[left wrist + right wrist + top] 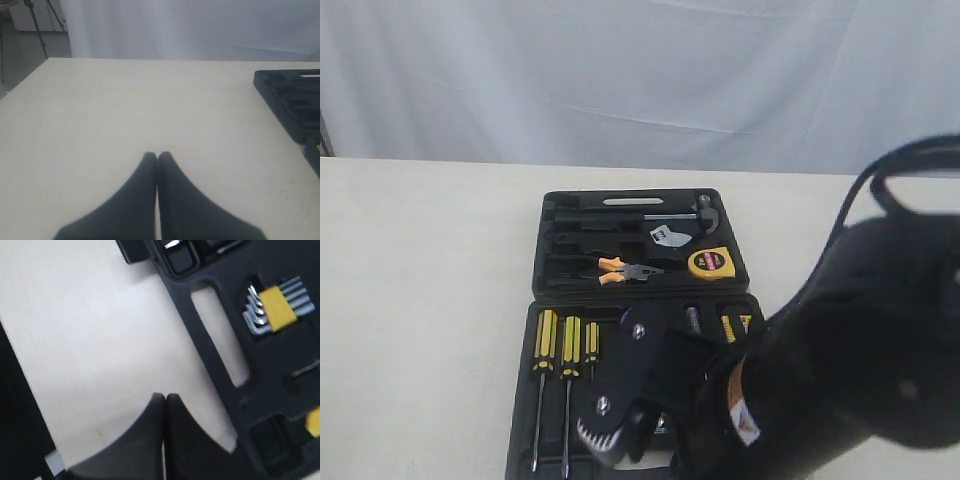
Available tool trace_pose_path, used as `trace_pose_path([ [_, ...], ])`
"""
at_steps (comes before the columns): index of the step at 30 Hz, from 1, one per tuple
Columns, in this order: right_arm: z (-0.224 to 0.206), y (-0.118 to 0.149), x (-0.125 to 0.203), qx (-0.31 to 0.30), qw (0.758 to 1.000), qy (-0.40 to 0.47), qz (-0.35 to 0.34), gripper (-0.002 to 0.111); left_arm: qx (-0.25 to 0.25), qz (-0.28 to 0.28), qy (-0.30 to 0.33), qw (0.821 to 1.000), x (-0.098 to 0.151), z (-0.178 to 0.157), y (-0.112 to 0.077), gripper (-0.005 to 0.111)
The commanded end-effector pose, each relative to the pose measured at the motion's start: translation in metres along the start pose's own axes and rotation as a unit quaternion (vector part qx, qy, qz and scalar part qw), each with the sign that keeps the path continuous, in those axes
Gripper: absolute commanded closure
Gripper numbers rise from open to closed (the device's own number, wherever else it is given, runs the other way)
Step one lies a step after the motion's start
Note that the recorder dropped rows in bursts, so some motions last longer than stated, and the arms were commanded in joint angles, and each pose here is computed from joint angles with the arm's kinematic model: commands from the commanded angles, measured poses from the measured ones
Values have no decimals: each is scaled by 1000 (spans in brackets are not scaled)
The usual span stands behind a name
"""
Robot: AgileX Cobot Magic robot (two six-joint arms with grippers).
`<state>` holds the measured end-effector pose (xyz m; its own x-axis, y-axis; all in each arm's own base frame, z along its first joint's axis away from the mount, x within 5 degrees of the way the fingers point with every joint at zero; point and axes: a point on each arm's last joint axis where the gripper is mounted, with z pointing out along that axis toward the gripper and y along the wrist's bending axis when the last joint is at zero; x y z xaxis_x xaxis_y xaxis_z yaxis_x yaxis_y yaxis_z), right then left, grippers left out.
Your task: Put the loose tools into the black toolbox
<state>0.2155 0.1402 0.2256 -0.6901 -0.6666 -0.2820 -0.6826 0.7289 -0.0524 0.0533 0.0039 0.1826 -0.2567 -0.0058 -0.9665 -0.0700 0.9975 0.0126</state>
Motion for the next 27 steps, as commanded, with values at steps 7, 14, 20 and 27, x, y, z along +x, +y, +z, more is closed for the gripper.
trace_pose_path([
  [7,28,16,0,-2,999,-53,2,108,2,-2,-2,1000,0,0,0,107],
  [14,28,16,0,-2,999,-52,2,108,2,-2,-2,1000,0,0,0,107],
  [20,28,16,1,-3,999,-45,2,108,2,-2,-2,1000,0,0,0,107],
  [27,28,16,4,-3,1000,-31,-1,65,2,-2,-2,1000,0,0,0,107],
])
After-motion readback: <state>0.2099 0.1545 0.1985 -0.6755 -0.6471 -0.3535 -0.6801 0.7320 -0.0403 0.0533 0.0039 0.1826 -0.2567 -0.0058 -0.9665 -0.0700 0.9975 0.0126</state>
